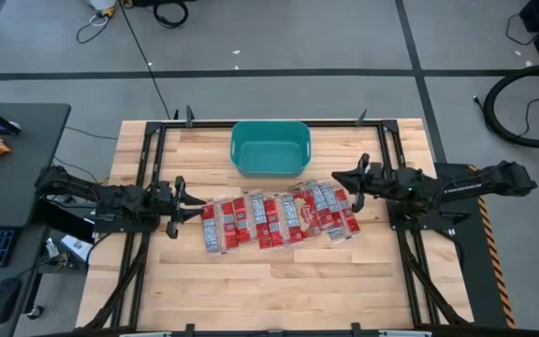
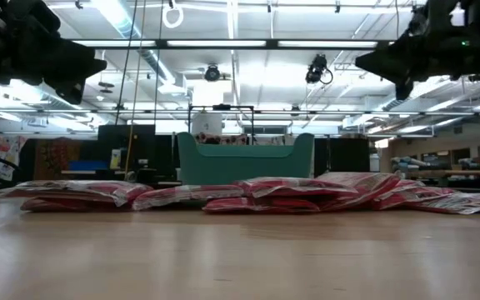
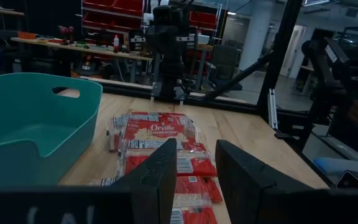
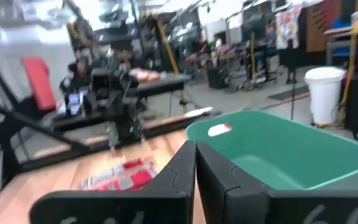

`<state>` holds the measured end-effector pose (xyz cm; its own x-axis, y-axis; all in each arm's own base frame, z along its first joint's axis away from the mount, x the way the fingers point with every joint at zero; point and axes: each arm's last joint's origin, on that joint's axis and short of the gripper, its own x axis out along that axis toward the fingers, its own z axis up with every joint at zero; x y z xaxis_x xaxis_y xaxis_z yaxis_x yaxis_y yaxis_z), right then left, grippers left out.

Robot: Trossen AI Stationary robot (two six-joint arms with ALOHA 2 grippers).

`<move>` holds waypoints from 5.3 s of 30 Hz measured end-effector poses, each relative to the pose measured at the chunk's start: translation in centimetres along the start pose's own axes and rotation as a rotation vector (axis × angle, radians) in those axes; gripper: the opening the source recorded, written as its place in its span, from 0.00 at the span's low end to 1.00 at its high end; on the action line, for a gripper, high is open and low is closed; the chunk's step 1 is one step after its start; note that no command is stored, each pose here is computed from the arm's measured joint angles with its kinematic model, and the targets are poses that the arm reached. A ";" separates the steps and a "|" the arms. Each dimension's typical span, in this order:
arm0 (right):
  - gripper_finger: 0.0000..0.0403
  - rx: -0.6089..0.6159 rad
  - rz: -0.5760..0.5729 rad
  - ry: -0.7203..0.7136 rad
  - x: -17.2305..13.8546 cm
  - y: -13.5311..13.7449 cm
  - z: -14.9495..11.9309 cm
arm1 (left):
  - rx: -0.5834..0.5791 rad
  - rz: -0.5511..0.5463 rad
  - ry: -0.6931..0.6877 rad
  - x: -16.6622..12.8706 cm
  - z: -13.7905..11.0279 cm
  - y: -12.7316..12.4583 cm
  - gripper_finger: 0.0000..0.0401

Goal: Sort popcorn bags into baskets
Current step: Put the red popcorn bag into the blue bin

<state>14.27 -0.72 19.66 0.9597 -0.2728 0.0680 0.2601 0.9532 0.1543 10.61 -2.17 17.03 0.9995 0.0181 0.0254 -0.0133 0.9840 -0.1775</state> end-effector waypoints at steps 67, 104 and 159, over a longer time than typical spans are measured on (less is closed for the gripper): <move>0.62 -0.764 -0.040 1.292 11.3 20.0 -7.7 | -0.001 0.000 -0.003 0.0 0.0 0.0 0.29; 0.35 -0.958 -0.209 1.123 9.8 16.2 -12.2 | 0.002 0.002 0.006 0.0 -0.1 0.0 0.29; 0.03 0.029 -0.732 0.919 25.4 5.9 12.9 | 0.001 0.001 0.004 0.0 0.0 0.0 0.29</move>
<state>38.80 -3.74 34.96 0.3013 -0.5466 -0.7813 0.7905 0.6013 -0.1159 10.65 -2.18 17.00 0.9996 0.0186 0.0213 -0.0145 0.9842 -0.1763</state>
